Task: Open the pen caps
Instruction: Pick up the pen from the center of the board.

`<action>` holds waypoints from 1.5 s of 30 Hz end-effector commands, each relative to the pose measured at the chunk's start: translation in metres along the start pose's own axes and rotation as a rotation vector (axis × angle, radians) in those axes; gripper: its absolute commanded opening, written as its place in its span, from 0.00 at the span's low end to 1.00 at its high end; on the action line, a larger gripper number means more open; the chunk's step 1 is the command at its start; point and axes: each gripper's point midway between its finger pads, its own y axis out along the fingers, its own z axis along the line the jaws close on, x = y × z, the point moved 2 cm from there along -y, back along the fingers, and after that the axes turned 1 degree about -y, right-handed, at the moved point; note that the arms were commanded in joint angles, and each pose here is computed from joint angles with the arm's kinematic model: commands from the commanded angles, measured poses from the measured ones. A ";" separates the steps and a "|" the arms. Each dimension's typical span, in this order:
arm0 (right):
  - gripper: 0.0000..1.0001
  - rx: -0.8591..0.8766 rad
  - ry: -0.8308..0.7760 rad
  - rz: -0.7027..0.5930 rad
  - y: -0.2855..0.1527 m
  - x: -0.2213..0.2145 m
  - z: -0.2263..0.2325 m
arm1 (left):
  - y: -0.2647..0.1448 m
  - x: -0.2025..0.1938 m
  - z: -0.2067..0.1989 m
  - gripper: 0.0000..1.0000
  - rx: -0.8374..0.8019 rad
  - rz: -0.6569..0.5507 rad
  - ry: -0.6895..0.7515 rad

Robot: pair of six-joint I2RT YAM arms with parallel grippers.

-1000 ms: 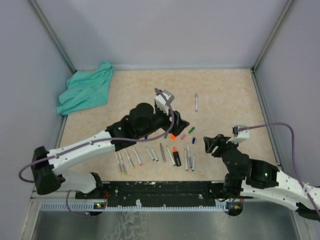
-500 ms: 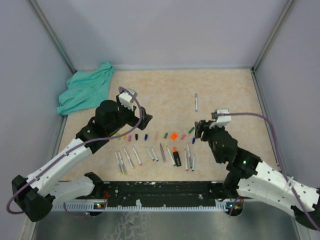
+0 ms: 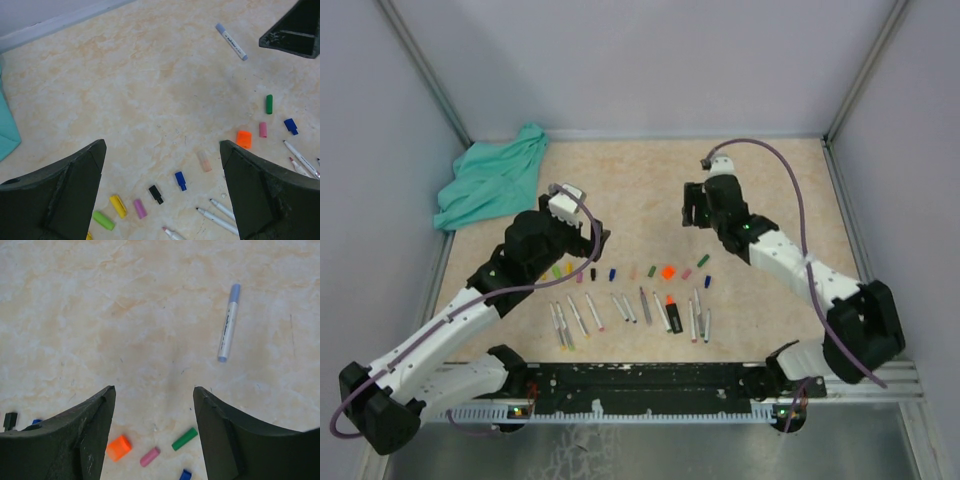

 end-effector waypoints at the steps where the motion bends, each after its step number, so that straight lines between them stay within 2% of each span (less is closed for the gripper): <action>1: 0.65 -0.032 0.024 0.061 0.034 0.023 0.000 | 0.002 0.004 0.009 0.99 0.052 -0.031 0.029; 4: 0.65 -0.077 0.057 0.130 0.056 0.017 -0.014 | 0.002 0.003 0.009 0.99 0.051 -0.031 0.031; 7: 0.60 -0.108 0.076 0.223 0.080 0.001 -0.033 | 0.003 0.002 0.008 1.00 0.047 -0.028 0.032; 14: 0.50 -0.151 0.067 0.338 0.111 -0.026 -0.059 | 0.005 -0.001 0.007 0.99 0.036 -0.022 0.034; 27: 0.44 -0.182 0.076 0.378 0.144 -0.030 -0.074 | 0.007 -0.004 0.004 0.99 0.023 -0.010 0.039; 45: 0.33 -0.206 0.077 0.428 0.164 -0.039 -0.096 | 0.010 -0.009 0.004 0.99 0.022 0.005 0.046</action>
